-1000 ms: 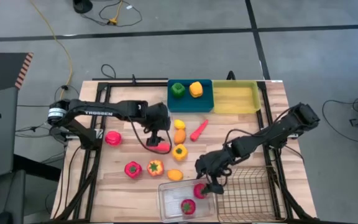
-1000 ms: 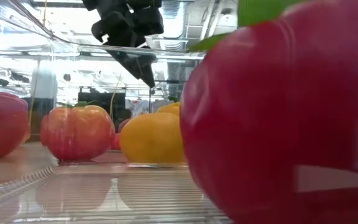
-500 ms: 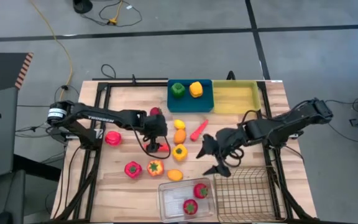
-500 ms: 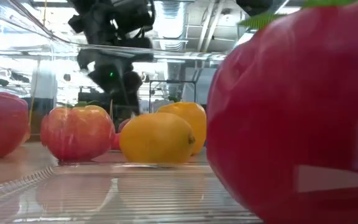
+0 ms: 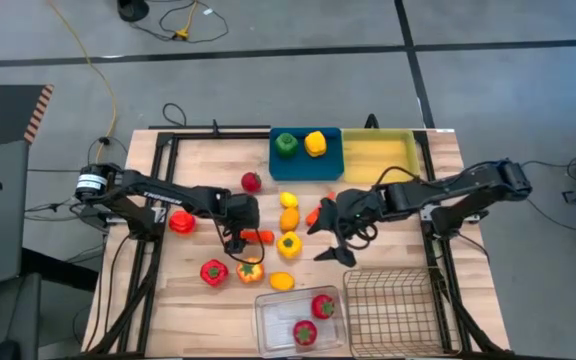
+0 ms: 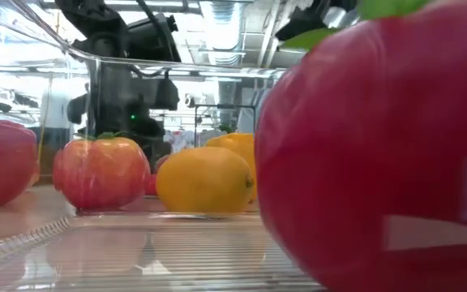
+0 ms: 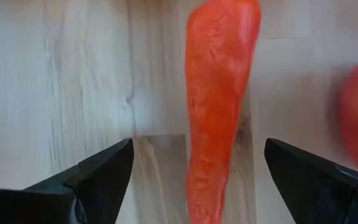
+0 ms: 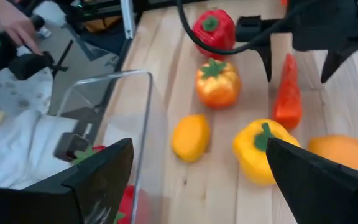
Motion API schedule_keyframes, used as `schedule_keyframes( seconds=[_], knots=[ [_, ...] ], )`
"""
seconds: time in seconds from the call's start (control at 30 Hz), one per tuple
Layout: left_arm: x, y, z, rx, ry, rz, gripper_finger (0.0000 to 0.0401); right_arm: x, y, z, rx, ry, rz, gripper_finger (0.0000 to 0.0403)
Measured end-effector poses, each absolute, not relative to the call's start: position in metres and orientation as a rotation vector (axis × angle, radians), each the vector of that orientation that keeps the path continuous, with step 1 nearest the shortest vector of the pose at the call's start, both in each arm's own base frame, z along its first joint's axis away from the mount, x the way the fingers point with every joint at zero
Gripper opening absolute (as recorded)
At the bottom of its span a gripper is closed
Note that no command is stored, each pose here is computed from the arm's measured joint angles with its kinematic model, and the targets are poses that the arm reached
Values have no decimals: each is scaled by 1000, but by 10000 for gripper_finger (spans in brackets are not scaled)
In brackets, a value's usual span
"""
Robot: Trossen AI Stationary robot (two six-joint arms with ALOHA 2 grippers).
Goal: Sort produce into baskets
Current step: Put the carrot into the wire basket
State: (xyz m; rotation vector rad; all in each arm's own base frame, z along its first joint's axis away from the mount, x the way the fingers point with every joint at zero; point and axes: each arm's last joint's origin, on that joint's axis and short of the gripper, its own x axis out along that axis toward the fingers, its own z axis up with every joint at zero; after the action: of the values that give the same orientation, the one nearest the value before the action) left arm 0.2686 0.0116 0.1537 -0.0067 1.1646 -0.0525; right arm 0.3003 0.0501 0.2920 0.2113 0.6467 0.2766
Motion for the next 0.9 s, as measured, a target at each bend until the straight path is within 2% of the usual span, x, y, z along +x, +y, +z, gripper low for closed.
schedule_keyframes(
  seconds=[0.2,0.43,0.73,0.9],
  knots=[
    [264,12,146,-5,1169,-47,309,312,44,275,220,699,246,393],
    [260,11,141,-5,1184,-47,221,321,40,259,227,750,225,393],
    [261,11,142,-3,1174,-44,103,323,37,258,207,742,161,393],
    [262,12,144,-3,1172,-44,63,323,37,258,201,739,146,393]
  ],
)
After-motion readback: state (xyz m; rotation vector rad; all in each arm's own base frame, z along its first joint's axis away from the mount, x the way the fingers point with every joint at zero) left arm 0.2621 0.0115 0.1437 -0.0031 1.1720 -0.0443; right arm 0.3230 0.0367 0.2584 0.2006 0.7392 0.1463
